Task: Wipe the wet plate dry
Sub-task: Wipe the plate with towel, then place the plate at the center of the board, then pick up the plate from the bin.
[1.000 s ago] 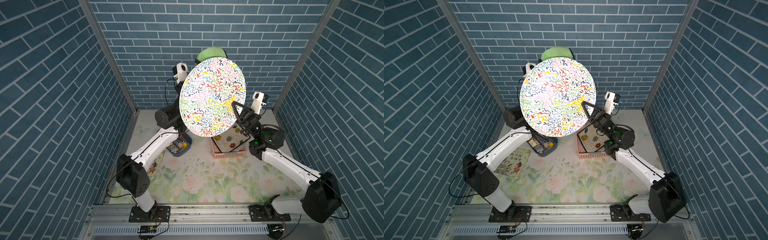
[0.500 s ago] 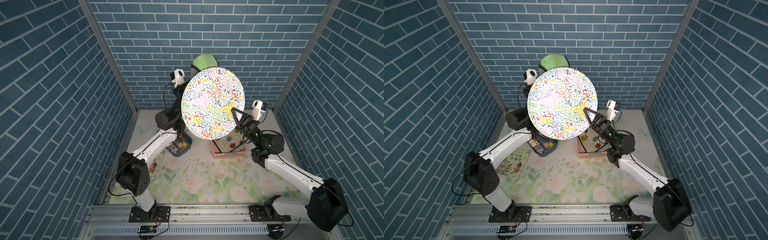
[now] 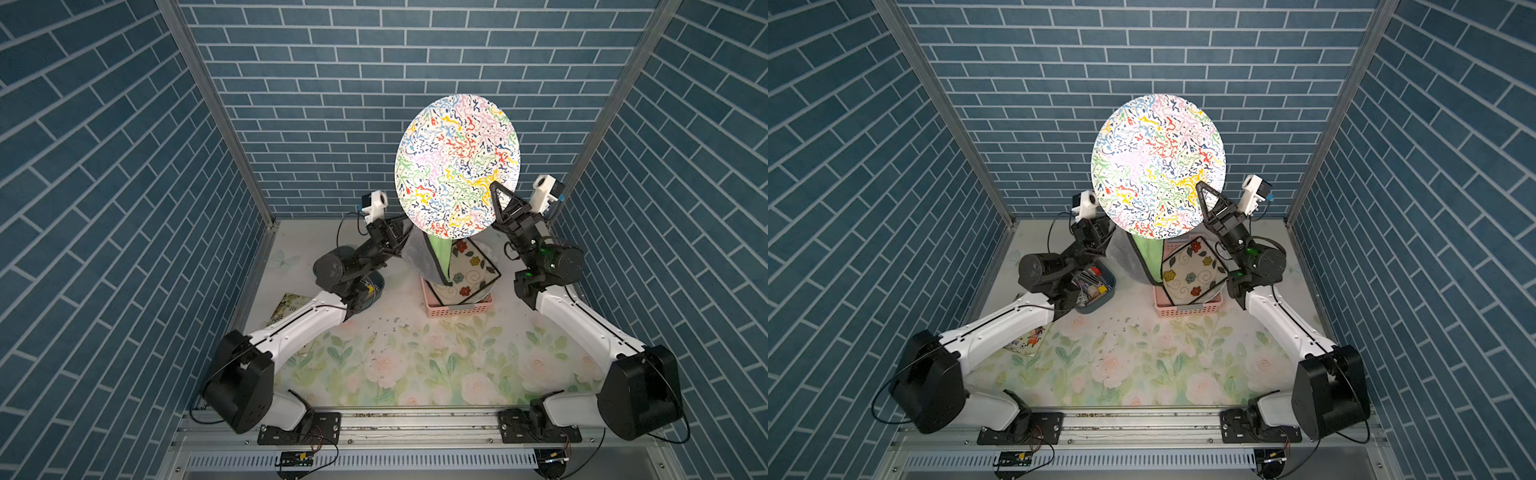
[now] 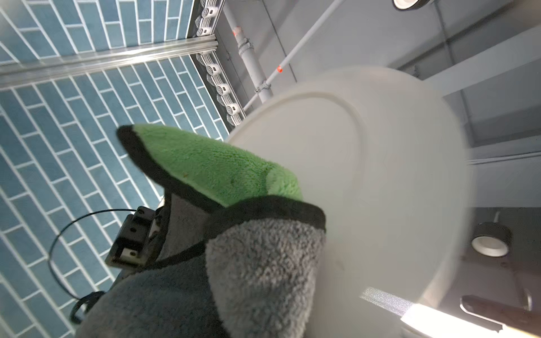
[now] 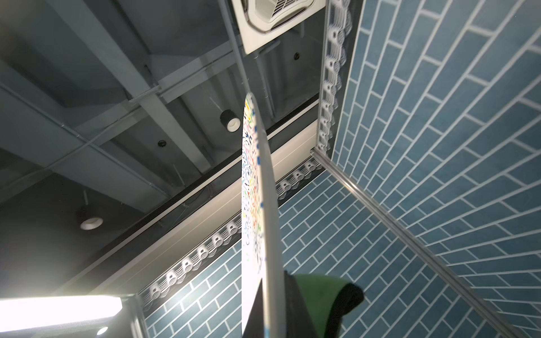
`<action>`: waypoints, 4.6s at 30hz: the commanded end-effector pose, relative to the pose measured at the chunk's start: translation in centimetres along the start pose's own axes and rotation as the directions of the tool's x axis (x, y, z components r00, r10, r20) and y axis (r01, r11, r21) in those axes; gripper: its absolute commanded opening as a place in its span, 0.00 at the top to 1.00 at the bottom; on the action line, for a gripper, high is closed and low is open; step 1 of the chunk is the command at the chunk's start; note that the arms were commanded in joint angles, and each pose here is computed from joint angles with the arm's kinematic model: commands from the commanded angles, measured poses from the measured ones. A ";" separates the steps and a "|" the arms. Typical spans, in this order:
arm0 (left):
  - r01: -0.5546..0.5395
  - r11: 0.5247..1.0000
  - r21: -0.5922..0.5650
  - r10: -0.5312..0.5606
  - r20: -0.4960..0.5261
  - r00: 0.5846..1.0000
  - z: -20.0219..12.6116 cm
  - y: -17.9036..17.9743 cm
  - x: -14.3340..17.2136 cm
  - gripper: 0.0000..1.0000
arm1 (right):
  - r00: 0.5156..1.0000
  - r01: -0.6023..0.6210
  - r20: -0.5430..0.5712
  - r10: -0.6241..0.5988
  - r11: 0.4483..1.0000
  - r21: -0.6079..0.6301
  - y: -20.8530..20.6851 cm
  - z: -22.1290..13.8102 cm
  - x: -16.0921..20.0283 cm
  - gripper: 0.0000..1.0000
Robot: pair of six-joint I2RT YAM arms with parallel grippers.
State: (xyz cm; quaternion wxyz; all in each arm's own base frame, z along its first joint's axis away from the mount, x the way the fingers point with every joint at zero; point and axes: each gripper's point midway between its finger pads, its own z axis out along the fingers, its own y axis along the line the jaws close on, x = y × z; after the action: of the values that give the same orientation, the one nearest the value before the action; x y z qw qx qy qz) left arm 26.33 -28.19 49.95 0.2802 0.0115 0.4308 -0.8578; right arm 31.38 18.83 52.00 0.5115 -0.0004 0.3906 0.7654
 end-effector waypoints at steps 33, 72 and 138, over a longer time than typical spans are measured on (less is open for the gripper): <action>-0.547 0.300 -0.782 0.533 -0.338 0.776 -7.8 16.1 -9.8 1.00 | 0.978 0.200 -0.115 -0.175 0.945 0.259 -1.8 -0.9 6.1 1.00; -0.524 0.132 -0.841 0.719 -0.283 0.635 -13.3 3.6 -14.7 1.00 | 0.579 0.304 -0.740 0.343 0.752 0.586 -14.6 -24.9 33.4 1.00; -0.558 0.031 -0.830 0.121 -0.551 0.826 -19.5 32.4 1.3 1.00 | 0.695 0.609 -0.606 0.385 0.131 0.782 -32.8 -26.3 2.3 0.56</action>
State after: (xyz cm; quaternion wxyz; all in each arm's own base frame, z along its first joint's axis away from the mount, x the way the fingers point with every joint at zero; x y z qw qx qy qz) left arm 37.15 -29.09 14.66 0.3431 0.0644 0.9019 -0.2543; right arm 46.79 10.74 14.92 0.2874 0.0317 0.9320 0.2188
